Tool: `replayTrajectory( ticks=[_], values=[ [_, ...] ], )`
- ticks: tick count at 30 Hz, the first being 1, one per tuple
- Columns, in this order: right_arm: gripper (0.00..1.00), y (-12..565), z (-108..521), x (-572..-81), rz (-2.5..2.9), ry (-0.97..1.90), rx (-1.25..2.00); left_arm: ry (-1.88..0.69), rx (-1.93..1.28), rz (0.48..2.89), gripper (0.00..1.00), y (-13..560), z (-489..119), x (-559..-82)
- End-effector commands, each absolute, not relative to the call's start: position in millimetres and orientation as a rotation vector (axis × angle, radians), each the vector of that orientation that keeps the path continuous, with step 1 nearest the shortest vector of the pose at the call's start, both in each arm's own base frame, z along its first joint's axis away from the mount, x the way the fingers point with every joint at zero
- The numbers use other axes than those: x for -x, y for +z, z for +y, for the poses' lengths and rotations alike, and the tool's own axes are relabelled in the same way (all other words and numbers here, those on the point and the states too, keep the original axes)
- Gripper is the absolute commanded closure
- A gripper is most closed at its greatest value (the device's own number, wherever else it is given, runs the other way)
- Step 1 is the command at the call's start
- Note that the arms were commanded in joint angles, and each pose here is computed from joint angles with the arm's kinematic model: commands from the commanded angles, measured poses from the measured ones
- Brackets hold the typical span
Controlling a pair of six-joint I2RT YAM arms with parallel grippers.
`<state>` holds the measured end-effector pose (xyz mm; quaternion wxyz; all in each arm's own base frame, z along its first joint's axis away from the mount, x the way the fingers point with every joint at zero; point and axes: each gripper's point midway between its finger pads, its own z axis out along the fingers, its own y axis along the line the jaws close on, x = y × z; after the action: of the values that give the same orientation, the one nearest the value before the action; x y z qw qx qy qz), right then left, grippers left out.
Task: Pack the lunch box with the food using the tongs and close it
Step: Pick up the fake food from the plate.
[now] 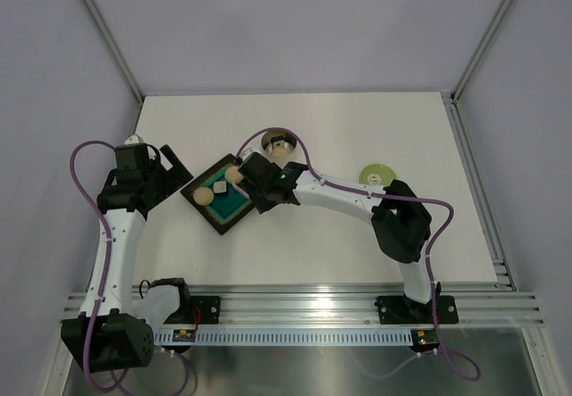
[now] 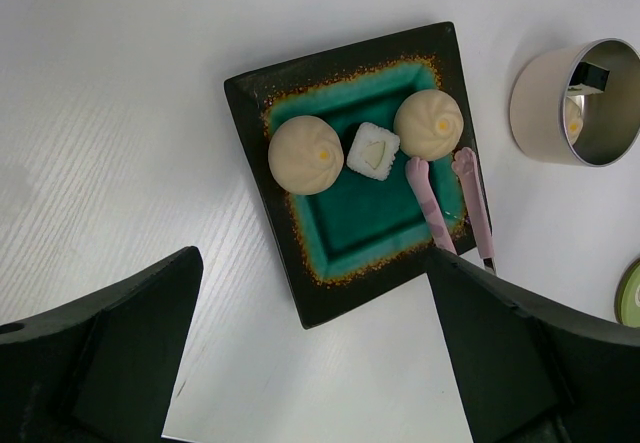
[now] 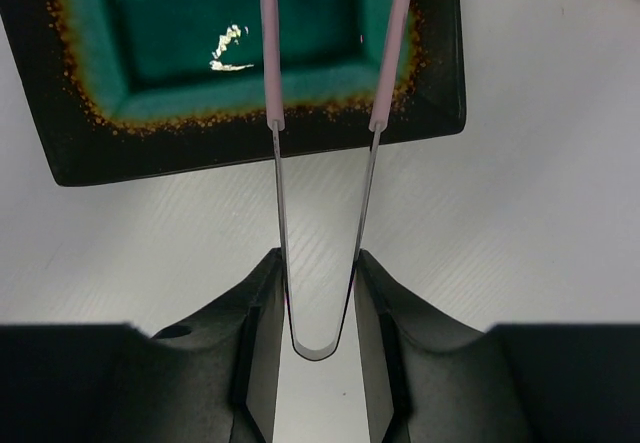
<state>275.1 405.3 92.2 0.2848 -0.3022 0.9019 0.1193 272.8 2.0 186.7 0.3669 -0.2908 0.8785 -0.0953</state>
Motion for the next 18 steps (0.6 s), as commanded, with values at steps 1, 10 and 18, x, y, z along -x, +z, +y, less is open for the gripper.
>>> replayTrajectory(
  ticks=[1, 10, 18],
  values=[
    [0.61, 107.7, 418.3, -286.7, 2.355, 0.322, 0.771, -0.232, 0.717, 2.221, 0.01, 197.4, 5.9, -276.5],
    [0.58, 101.8, 424.2, -290.7, 2.357, 0.321, 0.776, -0.23, 0.72, 2.225, 0.01, 195.4, 6.3, -276.3],
    [0.58, 101.3, 436.2, -296.7, 2.346, 0.336, 0.787, -0.231, 0.719, 2.223, 0.01, 196.7, 6.3, -276.3]
  ],
)
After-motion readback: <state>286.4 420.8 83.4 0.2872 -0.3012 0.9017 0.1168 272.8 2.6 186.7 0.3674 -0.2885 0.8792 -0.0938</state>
